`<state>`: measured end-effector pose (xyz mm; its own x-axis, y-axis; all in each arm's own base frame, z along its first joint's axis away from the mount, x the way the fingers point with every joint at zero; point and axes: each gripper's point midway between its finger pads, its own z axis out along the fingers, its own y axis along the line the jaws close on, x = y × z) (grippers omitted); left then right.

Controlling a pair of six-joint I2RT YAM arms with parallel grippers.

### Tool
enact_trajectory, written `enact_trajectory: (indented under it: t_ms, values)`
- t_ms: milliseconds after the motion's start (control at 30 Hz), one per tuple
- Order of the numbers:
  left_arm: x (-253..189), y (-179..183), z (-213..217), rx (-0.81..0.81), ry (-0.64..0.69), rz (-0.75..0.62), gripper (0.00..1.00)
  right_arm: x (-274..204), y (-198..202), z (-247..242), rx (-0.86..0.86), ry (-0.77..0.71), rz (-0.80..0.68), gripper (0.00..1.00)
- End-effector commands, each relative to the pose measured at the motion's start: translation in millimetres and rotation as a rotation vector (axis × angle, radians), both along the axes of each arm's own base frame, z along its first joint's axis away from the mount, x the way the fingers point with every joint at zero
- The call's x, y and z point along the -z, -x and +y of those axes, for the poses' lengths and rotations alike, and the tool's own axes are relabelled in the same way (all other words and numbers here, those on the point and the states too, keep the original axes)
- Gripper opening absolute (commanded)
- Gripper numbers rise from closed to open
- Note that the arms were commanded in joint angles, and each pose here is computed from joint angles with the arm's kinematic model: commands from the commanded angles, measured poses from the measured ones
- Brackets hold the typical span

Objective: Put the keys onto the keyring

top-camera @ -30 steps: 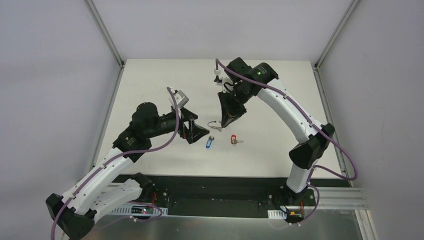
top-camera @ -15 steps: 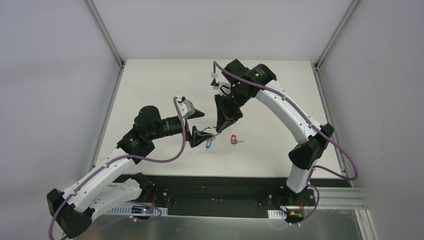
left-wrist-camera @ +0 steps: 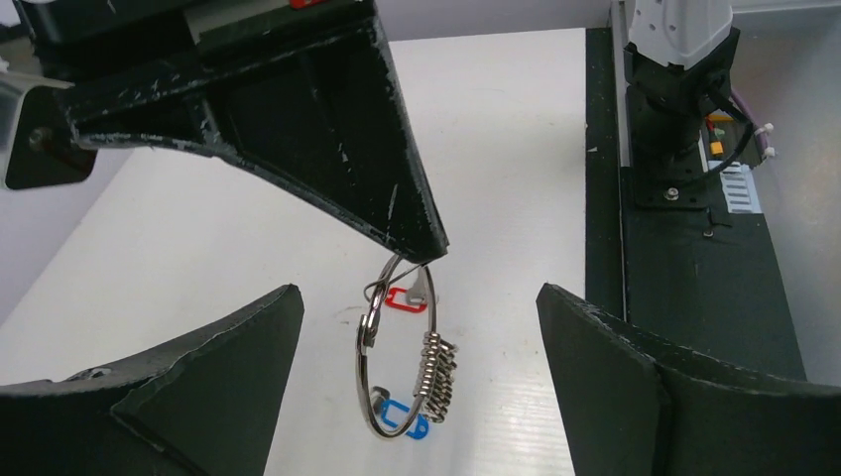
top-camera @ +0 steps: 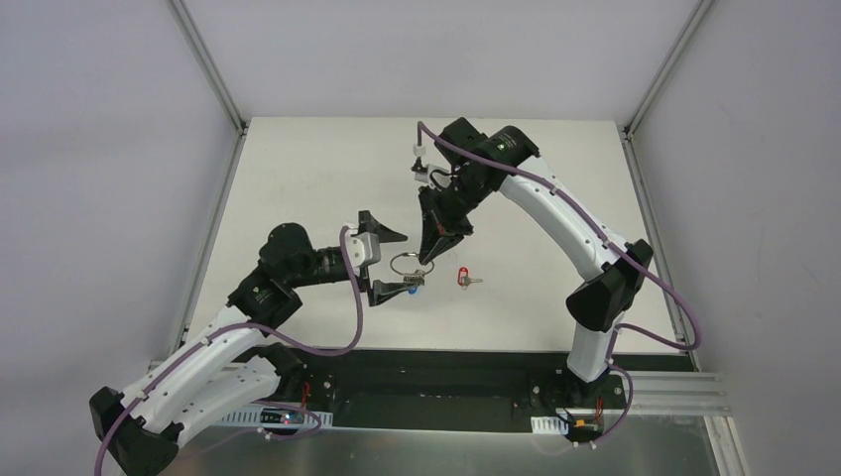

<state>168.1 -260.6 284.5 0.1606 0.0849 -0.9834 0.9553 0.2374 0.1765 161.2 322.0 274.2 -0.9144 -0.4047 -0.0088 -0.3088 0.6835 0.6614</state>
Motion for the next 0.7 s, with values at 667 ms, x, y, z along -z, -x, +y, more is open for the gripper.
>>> enact_trajectory:
  t_ms: [667]
  values:
    - [-18.0,19.8,-6.5,0.138,0.056,-0.2,0.5,-32.1,13.8,25.4,-0.011,-0.076,-0.009,0.0]
